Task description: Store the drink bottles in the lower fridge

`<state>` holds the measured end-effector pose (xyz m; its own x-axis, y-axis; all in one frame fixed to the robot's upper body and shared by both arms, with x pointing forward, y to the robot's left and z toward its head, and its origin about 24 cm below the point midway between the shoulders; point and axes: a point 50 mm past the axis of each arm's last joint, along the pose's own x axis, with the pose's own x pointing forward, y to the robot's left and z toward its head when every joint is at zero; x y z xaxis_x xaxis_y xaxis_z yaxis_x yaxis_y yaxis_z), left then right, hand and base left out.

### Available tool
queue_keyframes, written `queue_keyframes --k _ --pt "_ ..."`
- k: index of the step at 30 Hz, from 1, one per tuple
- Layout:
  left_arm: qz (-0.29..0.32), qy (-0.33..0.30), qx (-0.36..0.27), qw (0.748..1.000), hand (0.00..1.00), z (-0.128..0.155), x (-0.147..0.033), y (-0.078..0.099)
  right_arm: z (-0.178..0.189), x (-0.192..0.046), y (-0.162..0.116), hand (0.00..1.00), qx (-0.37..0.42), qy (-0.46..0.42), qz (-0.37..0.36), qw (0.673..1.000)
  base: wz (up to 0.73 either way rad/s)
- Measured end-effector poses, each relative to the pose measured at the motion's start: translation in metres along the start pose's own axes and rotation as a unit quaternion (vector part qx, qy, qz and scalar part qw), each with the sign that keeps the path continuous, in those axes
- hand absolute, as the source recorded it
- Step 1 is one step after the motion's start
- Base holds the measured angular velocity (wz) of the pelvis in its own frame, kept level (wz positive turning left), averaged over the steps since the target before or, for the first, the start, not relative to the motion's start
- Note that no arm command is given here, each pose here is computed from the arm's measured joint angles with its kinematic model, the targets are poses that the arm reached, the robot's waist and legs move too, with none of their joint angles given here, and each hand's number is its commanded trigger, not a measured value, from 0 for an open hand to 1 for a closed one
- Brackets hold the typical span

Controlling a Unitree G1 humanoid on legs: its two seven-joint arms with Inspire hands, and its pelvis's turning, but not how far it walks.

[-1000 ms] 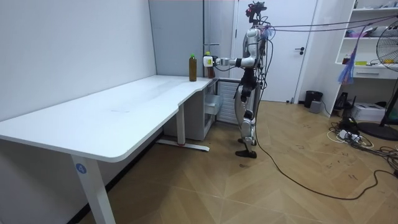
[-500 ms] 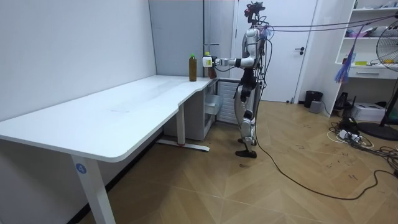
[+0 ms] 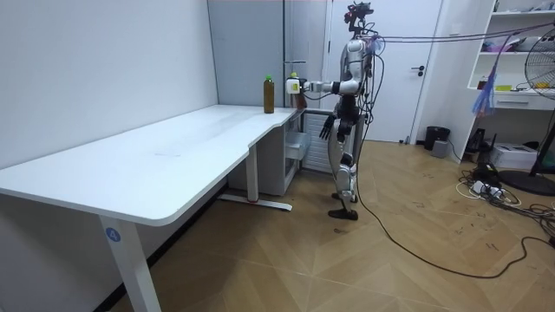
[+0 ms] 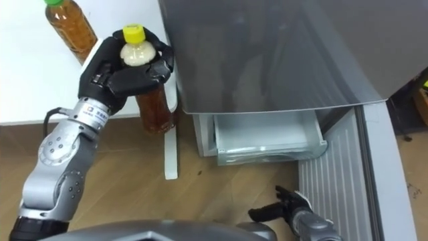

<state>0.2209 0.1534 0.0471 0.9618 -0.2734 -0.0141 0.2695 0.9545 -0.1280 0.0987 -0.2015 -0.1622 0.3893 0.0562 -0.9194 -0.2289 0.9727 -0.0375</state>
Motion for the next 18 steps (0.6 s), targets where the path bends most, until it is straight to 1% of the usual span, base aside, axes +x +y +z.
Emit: queue_keyframes --k 6,8,11,14,17,18 --pt "-0.017 0.026 -0.007 0.999 1.00 -0.012 -0.004 -0.008 0.018 0.003 0.018 0.00 -0.041 -0.030 0.046 0.998 0.01" --pt "-0.019 0.038 -0.010 0.999 1.00 -0.018 -0.008 -0.010 0.034 0.003 0.022 0.00 -0.062 -0.060 0.063 0.994 0.10" --pt "-0.029 0.045 -0.012 0.999 1.00 -0.021 -0.010 -0.013 0.048 0.002 0.026 0.00 -0.087 -0.087 0.083 0.989 0.20" --pt "-0.034 0.055 -0.013 0.998 1.00 -0.027 -0.011 -0.014 0.059 0.000 0.034 0.00 -0.113 -0.107 0.113 0.981 0.10" --pt "-0.034 0.070 -0.016 0.997 1.00 -0.035 -0.012 -0.013 0.068 -0.002 0.038 0.00 -0.125 -0.126 0.130 0.976 0.00" --pt "-0.033 0.076 -0.017 0.996 1.00 -0.038 -0.013 -0.013 0.071 -0.003 0.040 0.00 -0.140 -0.132 0.134 0.972 0.00"
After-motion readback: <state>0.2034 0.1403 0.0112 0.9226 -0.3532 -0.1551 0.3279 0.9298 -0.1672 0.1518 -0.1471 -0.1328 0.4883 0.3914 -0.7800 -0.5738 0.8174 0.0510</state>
